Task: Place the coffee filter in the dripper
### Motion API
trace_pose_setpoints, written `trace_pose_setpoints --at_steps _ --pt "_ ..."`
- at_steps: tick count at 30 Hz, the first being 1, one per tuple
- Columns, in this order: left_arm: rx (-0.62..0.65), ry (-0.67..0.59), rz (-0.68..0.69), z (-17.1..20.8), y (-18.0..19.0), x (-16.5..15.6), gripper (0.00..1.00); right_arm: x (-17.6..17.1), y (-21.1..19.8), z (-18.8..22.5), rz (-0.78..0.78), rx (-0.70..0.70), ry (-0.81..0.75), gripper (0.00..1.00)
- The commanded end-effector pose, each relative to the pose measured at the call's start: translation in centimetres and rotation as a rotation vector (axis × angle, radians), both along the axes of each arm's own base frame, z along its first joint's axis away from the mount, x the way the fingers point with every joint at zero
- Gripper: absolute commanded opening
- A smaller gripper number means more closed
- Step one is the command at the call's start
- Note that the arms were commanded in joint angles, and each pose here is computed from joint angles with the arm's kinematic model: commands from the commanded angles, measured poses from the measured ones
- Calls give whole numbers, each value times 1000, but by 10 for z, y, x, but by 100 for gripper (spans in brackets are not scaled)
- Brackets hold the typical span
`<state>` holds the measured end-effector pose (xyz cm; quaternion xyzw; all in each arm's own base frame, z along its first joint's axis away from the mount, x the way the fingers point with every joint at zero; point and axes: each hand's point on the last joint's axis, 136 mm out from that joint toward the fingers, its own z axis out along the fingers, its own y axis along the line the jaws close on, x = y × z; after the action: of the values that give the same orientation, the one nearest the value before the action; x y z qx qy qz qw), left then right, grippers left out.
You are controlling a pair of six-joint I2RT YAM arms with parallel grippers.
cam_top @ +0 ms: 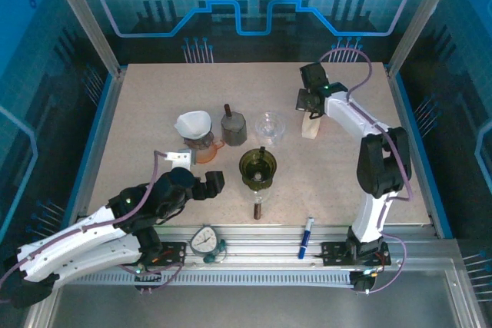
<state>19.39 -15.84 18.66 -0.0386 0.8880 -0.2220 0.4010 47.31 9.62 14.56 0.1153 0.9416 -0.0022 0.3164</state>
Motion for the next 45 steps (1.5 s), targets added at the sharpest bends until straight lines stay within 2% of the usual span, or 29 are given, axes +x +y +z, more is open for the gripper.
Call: trace_pose_setpoints --at_steps 1,6,11,20,25,31,36,45 --pt "-19 -32 -4 12 -4 3 99 -3 5 28 38 35 -69 0" --pt "-14 -25 -4 12 -4 3 99 -16 8 58 69 70 -135 0" --pt "-22 -28 -6 17 -5 3 99 -47 19 91 134 128 -207 0" --pt "-15 -15 -4 24 -3 2 99 -149 51 137 380 231 -282 0" --pt "-19 -9 -4 25 -3 1 99 -217 76 159 620 277 -253 0" --pt "-20 -5 -2 24 -4 1 99 -278 96 170 818 290 -193 0" --pt "-11 0 -5 23 -6 2 99 -298 110 168 900 268 -141 0" --pt "-12 4 -26 26 -10 1 99 -294 140 152 973 196 -24 0"
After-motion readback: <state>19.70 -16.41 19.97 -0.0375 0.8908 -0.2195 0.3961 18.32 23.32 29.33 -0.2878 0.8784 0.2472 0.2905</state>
